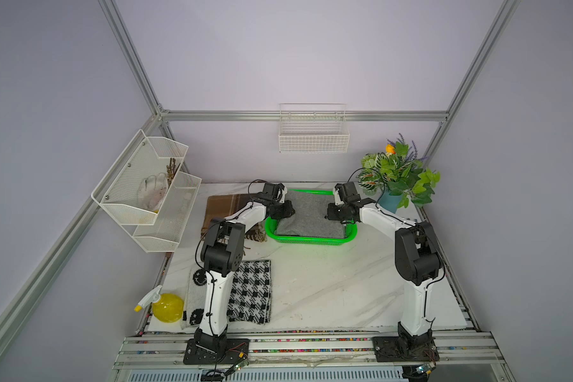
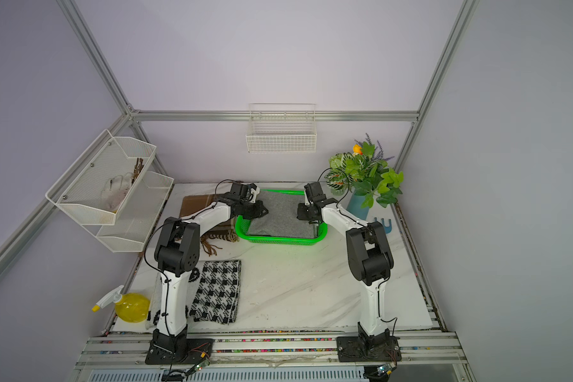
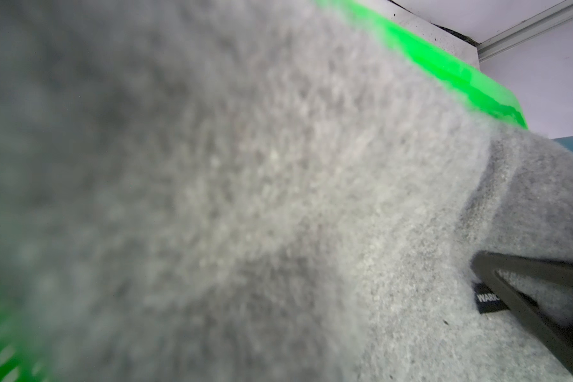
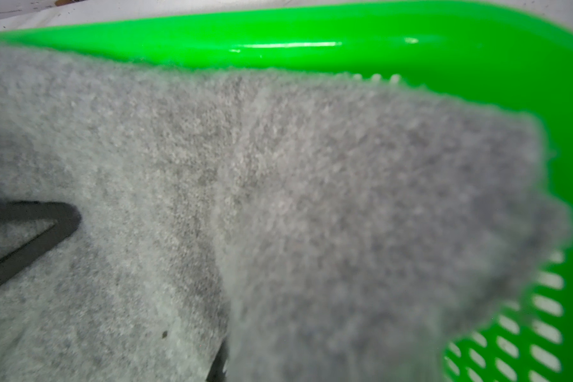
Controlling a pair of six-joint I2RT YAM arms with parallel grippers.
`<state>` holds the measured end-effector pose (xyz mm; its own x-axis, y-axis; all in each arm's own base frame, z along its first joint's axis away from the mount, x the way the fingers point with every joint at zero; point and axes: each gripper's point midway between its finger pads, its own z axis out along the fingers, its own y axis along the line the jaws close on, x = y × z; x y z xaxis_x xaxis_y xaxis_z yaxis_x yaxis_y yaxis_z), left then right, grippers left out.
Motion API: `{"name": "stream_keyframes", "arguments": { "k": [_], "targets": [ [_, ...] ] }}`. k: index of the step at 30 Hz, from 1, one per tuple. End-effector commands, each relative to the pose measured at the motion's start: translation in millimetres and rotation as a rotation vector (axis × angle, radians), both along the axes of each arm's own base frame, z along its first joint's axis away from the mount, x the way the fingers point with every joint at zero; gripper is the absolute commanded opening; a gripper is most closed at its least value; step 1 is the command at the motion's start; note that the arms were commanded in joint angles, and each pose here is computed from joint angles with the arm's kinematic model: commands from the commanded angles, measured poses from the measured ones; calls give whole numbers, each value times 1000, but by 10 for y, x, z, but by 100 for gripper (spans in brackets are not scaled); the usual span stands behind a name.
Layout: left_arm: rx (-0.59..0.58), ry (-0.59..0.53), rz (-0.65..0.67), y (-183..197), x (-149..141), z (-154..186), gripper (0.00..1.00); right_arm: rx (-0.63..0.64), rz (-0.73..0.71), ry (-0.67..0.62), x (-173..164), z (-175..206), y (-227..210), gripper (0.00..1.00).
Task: Put the folded scarf in the basket
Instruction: Place the scarf in the basket.
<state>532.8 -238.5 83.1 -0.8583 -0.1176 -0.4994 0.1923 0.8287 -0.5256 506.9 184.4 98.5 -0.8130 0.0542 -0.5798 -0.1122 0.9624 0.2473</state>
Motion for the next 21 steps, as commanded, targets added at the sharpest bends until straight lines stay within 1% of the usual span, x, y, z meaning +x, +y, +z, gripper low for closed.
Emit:
{"name": "stream_keyframes", "arguments": {
  "k": [1,4,6,8,9,10,11,12,13,14,16,17,21],
  "targets": [
    [30,32,-12,57,-64,-100,0,-75,-16,33,-38,-135,-118,0],
    [33,53,-14,82,-113,-195,0,-99,-19,38,-47,-194,-150,0],
    [34,57,-7,117,-144,-249,2,-107,-15,46,-52,-247,-155,0],
    [35,50,-10,125,-153,-247,7,-114,-14,50,-63,-281,-158,0],
    [45,53,-6,145,-154,-240,13,-117,-13,47,-65,-281,-153,1],
    [52,52,-7,149,-165,-230,15,-124,-17,44,-67,-279,-160,4],
    [54,48,-14,142,-176,-217,17,-127,-17,44,-73,-279,-159,11],
    [62,46,-13,154,-178,-205,20,-131,-13,43,-77,-277,-149,21],
    [69,45,-7,171,-181,-186,31,-136,-13,40,-80,-257,-143,30],
    [72,40,-4,180,-187,-157,38,-143,-16,33,-83,-234,-143,34],
    [81,19,6,209,-182,-63,45,-151,-14,13,-97,-136,-127,35],
    [92,10,15,234,-179,-27,51,-156,-13,5,-105,-90,-119,36],
    [102,-16,24,269,-187,140,55,-164,-17,-27,-135,119,-129,41]
  ]
}}
